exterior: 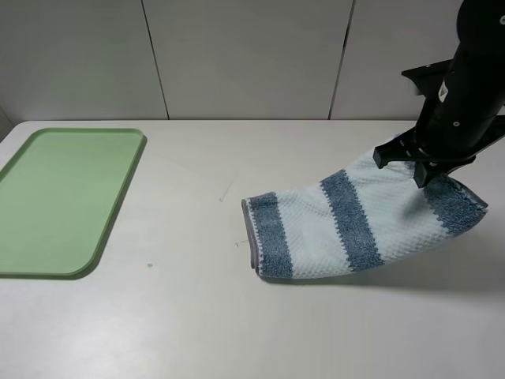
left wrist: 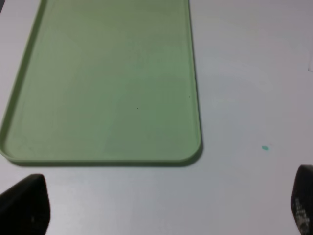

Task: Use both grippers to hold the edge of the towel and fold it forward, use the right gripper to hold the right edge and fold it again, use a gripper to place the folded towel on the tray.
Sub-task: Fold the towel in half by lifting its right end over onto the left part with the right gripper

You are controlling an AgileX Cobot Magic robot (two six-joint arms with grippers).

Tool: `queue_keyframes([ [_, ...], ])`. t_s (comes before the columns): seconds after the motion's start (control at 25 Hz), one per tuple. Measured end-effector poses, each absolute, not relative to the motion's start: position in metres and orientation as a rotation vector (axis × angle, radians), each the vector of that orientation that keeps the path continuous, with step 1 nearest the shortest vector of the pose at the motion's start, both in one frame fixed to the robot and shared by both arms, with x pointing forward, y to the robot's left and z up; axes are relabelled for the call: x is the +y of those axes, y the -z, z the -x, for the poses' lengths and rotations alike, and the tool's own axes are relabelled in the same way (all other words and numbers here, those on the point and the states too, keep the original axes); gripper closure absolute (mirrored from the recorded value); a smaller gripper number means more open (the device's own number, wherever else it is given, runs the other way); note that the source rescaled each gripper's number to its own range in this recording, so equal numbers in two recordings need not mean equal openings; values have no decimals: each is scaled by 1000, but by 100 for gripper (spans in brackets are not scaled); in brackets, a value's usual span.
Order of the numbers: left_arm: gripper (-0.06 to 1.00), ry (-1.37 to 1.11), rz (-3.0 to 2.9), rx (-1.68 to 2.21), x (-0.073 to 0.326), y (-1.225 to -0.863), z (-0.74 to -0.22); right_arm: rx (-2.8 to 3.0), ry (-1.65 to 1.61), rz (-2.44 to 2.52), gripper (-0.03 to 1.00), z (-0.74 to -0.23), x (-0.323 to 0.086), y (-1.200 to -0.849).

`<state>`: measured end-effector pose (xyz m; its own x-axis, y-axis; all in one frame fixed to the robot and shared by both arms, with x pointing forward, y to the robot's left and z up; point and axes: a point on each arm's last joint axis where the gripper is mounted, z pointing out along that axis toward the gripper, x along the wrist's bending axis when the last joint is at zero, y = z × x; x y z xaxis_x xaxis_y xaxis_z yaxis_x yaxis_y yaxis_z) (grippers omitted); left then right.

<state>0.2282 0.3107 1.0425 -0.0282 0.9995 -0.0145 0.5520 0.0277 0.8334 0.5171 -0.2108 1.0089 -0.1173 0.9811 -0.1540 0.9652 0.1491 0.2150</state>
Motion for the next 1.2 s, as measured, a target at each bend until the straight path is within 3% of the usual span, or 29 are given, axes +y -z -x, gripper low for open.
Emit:
queue_keyframes([
  [0.52,-5,-873,-1597,1655,311,-1043,-228,2188,-70,-1838,89,-519,-213,-1050],
  [0.88,-5,-873,-1597,1655,311,-1043,-228,2199,-94,-1853,89,-521,-211,-1048],
  [1.2,-5,-873,-1597,1655,311,-1043,-228,2246,-77,-1866,89,-528,-205,-1020],
])
